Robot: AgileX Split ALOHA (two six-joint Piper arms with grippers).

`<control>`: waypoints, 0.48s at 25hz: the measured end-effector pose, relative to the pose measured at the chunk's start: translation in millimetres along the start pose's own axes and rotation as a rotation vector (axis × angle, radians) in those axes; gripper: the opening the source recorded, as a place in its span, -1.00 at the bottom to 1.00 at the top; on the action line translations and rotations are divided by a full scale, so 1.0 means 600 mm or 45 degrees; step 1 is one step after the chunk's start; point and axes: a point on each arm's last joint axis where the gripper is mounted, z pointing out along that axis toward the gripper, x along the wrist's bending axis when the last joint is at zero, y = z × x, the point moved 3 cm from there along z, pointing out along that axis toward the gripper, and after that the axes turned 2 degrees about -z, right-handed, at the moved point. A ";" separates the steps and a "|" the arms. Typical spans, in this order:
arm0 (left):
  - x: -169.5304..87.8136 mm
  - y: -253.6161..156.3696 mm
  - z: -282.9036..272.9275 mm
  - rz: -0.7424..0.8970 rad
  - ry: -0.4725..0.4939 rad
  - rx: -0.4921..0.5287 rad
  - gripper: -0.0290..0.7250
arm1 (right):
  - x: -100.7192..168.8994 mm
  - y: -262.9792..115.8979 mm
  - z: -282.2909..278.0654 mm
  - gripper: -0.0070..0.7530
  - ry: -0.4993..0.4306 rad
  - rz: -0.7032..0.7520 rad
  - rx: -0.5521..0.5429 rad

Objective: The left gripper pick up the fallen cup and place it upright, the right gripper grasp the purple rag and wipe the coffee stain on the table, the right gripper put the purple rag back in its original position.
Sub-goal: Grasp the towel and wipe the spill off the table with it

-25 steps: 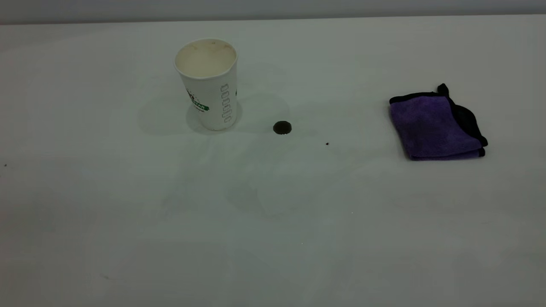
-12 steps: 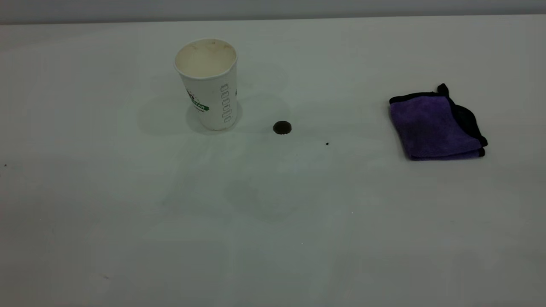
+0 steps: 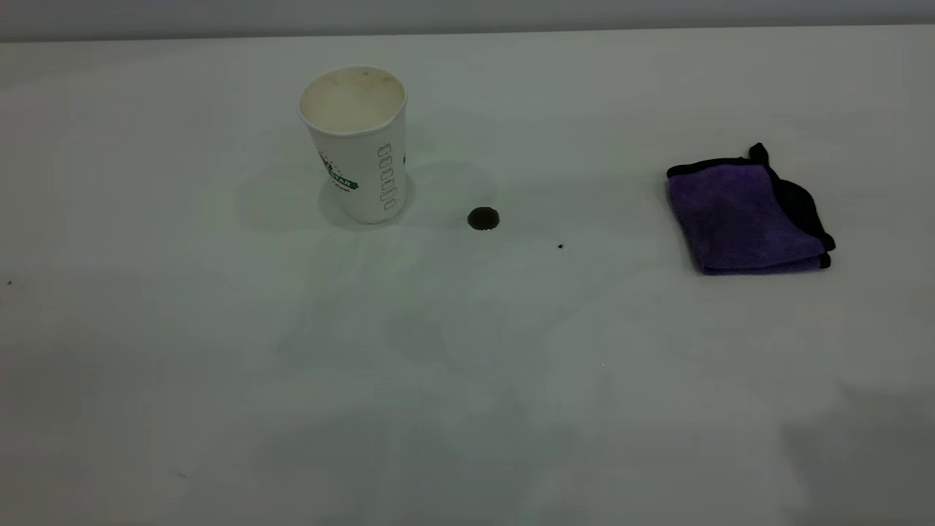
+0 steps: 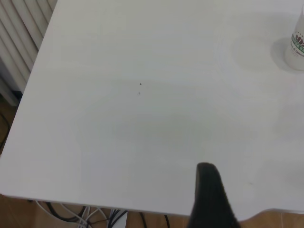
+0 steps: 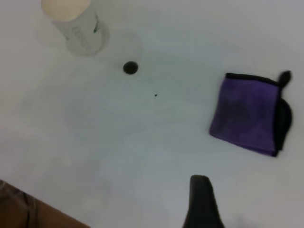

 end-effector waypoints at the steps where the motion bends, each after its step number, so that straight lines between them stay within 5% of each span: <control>1: 0.000 0.000 0.000 0.000 0.000 0.000 0.45 | -0.006 0.006 0.017 0.54 0.011 -0.003 0.025; 12: 0.000 0.000 0.000 0.000 0.000 0.001 0.45 | -0.073 -0.006 0.248 0.54 0.106 0.101 0.488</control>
